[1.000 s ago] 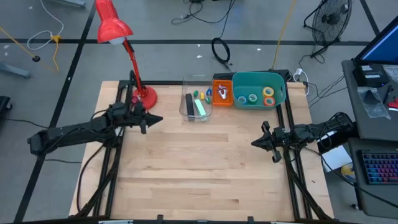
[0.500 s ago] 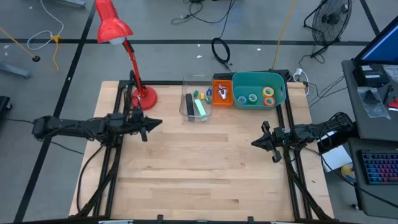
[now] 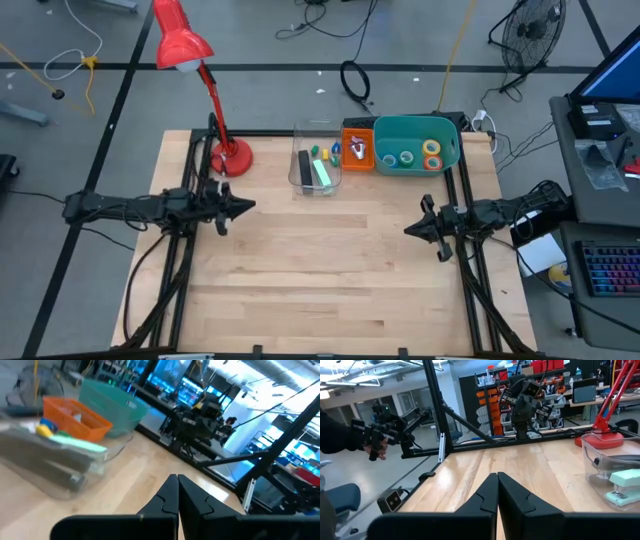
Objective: Pick and place Stapler, Stapler remover, tape
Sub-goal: Return to Home Position
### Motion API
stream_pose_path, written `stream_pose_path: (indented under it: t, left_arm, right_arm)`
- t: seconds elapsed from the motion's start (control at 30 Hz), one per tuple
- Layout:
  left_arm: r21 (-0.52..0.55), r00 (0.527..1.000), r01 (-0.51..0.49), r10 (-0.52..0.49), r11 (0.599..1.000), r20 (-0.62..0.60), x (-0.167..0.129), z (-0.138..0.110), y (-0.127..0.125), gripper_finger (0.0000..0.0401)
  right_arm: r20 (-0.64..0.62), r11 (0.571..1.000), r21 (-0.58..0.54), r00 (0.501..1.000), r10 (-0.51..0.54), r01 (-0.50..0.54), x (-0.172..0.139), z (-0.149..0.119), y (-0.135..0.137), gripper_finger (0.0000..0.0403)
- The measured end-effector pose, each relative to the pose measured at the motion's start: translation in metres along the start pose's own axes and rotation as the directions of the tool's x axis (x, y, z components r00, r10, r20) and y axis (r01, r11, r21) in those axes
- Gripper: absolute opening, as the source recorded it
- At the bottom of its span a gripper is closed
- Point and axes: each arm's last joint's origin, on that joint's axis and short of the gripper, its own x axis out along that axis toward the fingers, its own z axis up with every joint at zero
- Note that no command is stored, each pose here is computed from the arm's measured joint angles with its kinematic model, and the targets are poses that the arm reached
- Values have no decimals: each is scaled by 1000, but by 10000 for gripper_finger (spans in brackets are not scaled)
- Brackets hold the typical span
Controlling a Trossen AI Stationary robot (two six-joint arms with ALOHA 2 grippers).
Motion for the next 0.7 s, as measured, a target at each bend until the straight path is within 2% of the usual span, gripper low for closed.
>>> stream_pose_path:
  t: [0.13,0.23,0.37,0.7]
  left_arm:
    - [87,1000,15,-16,996,13,-2,2,-1,0]
    - [141,999,-14,18,990,-32,-2,-3,2,0]
    - [294,995,-35,60,955,-75,-2,-8,6,0]
    - [388,988,-132,152,912,-23,-3,-6,8,1]
  right_arm:
    - [-1,999,-54,1000,0,0,0,0,0,0]
    - [0,996,-84,1000,0,0,0,0,0,0]
    - [-1,992,-125,1000,0,0,0,0,0,0]
    - [-58,963,-271,998,-12,-4,4,-5,0,0]
